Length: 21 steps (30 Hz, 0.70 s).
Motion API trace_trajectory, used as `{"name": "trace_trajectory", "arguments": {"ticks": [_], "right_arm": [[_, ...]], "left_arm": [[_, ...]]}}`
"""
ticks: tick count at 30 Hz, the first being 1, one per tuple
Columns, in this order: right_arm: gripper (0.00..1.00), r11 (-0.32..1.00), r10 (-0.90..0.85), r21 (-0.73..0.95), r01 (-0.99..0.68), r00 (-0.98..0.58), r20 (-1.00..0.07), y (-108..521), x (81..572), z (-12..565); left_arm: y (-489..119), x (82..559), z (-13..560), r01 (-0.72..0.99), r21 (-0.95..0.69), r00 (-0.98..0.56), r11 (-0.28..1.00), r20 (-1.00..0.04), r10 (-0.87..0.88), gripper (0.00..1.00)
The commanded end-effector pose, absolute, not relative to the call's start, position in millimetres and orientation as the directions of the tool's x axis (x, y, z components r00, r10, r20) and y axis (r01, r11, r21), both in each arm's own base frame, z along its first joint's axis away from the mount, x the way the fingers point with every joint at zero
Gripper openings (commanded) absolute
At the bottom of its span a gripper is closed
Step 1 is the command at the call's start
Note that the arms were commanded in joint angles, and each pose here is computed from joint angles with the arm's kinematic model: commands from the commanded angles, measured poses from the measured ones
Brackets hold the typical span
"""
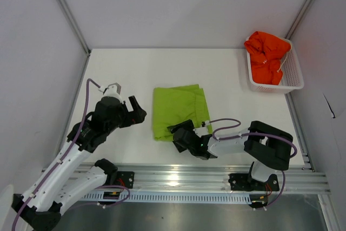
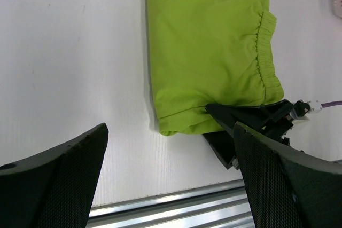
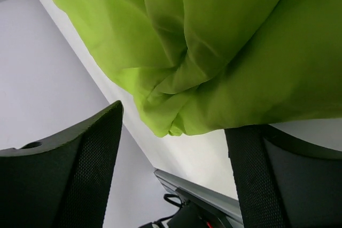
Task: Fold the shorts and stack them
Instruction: Neatly place the folded shorts to the corner
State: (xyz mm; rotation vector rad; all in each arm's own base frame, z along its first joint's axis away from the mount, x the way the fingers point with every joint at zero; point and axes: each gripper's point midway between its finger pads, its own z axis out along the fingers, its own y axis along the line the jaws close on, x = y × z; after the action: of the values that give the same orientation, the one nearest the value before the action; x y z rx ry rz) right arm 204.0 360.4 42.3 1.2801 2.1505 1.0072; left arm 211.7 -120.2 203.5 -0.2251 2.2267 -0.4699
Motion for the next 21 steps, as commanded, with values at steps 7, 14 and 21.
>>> {"name": "trace_trajectory", "arguments": {"ticks": [7,14,21], "right_arm": [[0.25,0.037,0.978,0.741,0.67,-0.177,0.112,336,227,20],[0.0,0.187,0.96,0.772,0.608,-0.281,-0.011,337,230,30],[0.0,0.532,0.722,0.748,0.396,-0.674,-0.157,423,208,34]], "left_arm": [[-103,210,226,-0.017,-0.381,-0.576,0.924,-0.752,-0.321,0.99],[-96,209,230,-0.028,-0.366,-0.558,0.93,-0.767,-0.318,0.99],[-93,210,239,-0.035,-0.349,-0.548,0.936,-0.776,-0.31,0.99]]}}
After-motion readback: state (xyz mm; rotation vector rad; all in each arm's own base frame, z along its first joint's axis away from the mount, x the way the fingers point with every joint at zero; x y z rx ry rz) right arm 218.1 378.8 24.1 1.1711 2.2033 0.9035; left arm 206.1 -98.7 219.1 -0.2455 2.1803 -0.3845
